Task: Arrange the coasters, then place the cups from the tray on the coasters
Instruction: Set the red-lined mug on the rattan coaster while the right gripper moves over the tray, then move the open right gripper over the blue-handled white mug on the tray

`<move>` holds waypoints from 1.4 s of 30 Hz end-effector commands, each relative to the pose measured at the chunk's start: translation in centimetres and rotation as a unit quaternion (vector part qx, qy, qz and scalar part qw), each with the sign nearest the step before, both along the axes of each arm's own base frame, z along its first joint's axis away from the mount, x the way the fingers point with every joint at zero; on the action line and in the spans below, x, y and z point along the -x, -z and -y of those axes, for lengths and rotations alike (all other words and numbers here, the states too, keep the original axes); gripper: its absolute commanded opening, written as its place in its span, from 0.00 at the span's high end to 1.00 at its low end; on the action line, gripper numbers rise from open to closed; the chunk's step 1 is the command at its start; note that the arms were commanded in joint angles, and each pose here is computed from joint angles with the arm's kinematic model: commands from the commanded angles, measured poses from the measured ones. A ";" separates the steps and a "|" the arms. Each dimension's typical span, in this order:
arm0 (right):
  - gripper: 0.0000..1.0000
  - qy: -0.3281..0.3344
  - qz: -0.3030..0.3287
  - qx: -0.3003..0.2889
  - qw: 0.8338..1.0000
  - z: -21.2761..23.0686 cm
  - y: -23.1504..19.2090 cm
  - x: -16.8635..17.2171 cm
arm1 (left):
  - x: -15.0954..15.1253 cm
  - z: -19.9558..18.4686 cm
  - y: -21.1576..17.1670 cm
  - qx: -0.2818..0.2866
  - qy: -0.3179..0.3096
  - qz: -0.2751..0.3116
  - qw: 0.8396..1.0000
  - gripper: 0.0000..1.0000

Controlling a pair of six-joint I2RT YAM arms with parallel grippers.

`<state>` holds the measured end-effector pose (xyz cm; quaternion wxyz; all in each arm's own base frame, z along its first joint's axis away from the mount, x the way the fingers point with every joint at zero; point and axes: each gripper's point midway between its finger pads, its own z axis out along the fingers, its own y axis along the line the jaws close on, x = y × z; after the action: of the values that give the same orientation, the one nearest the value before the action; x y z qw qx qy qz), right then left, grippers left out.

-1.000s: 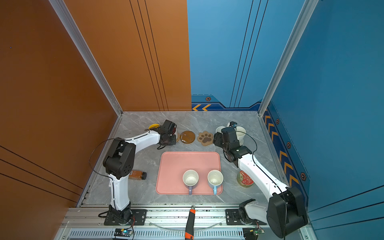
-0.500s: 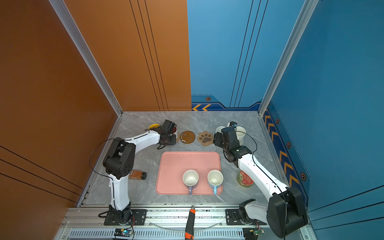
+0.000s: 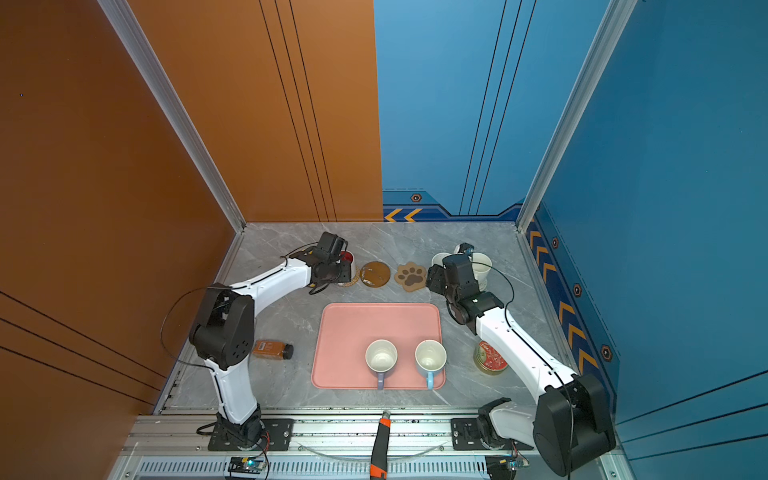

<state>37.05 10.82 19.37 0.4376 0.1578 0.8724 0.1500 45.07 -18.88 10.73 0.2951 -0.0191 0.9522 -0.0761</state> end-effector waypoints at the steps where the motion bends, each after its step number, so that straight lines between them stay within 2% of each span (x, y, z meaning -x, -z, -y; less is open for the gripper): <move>1: 0.30 0.000 0.002 -0.009 1.000 0.0 -0.2 0.4 | 1.1 0.3 -2.8 0.008 0.009 0.022 1.000 0.37; 7: 0.30 -0.011 0.011 -0.006 1.000 -0.4 -0.7 0.6 | 2.7 0.5 -7.5 0.010 0.008 0.080 0.997 0.34; 14: 0.29 -0.040 0.000 0.020 0.999 -1.9 -1.2 1.7 | 5.7 1.9 -14.0 0.039 0.048 0.189 0.980 0.30; 18: 0.28 -0.055 -0.008 0.086 0.995 -2.3 -2.4 3.9 | 7.3 0.9 -14.9 0.068 0.028 0.238 0.968 0.27; 21: 0.27 -0.059 -0.005 0.167 0.984 -1.7 -4.2 6.6 | 8.8 0.1 -14.2 0.097 0.021 0.276 0.956 0.23; 23: 0.26 -0.067 -0.001 0.197 0.978 -1.3 -5.3 8.5 | 9.6 -0.4 -14.6 0.113 0.021 0.303 0.946 0.19; 28: 0.25 -0.098 -0.005 0.191 0.977 -1.0 -5.7 13.0 | 11.1 -1.3 -14.5 0.107 0.034 0.314 0.943 0.15; 30: 0.25 -0.104 -0.012 0.191 0.976 -0.7 -5.3 14.3 | 11.3 -1.3 -14.3 0.101 0.040 0.315 0.943 0.10; 34: 0.25 -0.117 -0.035 0.197 0.973 -0.1 -4.5 16.8 | 11.5 -1.5 -14.3 0.096 0.041 0.317 0.942 0.08; 42: 0.25 -0.151 -0.104 0.234 0.955 1.3 -2.9 20.6 | 11.5 -0.5 -14.3 0.114 0.062 0.326 0.936 0.06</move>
<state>18.16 12.08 22.98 0.3761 -0.0706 0.9232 0.0352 33.69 -17.61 24.31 0.5700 0.0191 0.7994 -0.1889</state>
